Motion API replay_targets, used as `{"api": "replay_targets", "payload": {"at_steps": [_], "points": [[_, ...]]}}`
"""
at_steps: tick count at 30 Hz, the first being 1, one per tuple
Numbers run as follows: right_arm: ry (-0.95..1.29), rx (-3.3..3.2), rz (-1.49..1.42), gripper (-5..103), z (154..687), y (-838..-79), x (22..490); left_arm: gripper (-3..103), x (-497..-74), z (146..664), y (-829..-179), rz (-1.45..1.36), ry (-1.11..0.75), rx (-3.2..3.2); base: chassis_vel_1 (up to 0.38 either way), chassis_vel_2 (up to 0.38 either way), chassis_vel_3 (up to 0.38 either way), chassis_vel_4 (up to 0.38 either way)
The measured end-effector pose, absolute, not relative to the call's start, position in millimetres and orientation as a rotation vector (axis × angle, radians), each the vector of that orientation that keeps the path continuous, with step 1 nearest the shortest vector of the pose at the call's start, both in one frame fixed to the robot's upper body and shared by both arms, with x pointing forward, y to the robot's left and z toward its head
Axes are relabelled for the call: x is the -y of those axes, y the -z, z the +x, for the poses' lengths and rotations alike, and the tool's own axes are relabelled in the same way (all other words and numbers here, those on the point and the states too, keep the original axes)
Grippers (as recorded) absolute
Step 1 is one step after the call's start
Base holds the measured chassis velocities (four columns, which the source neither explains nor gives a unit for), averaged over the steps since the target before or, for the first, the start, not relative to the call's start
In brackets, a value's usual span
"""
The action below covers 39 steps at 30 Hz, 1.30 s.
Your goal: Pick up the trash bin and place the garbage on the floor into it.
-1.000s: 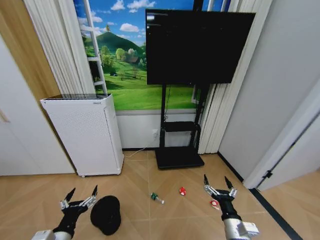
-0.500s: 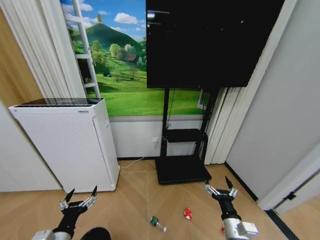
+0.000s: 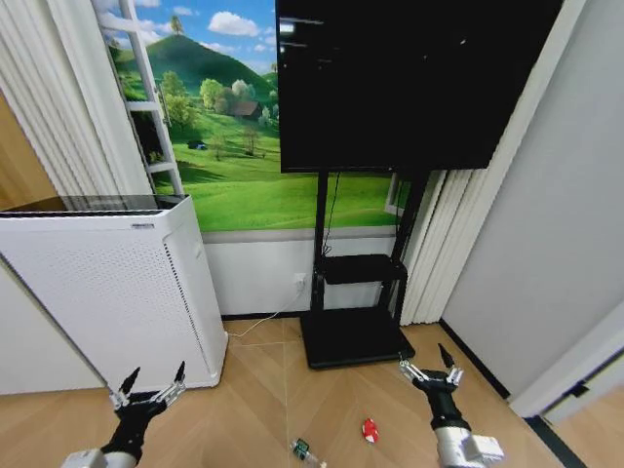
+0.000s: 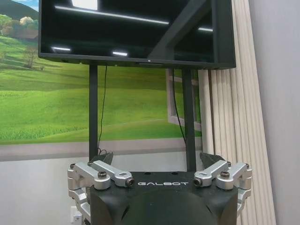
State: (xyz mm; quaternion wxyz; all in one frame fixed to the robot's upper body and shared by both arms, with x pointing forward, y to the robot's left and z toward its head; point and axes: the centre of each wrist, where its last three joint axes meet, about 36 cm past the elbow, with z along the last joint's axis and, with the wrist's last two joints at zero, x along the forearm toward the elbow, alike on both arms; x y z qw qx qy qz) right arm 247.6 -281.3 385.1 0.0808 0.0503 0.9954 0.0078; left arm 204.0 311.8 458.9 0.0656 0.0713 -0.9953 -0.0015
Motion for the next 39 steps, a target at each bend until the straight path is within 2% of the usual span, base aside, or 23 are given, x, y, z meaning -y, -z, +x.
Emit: {"api": "replay_targets", "payload": {"at_steps": [26, 39], "points": [[-0.022, -2.979, 0.137, 100, 246.9, -383.5, 279.8, 100, -308.2, 201.4, -458.3, 0.241, -0.067, 3.004, 0.000, 0.000, 0.000, 0.000], [-0.023, -2.985, 0.141, 100, 247.4, -380.5, 280.1, 100, -311.1, 202.5, -456.3, 0.244, -0.041, 3.001, 0.002, 0.003, 0.004, 0.002]]}}
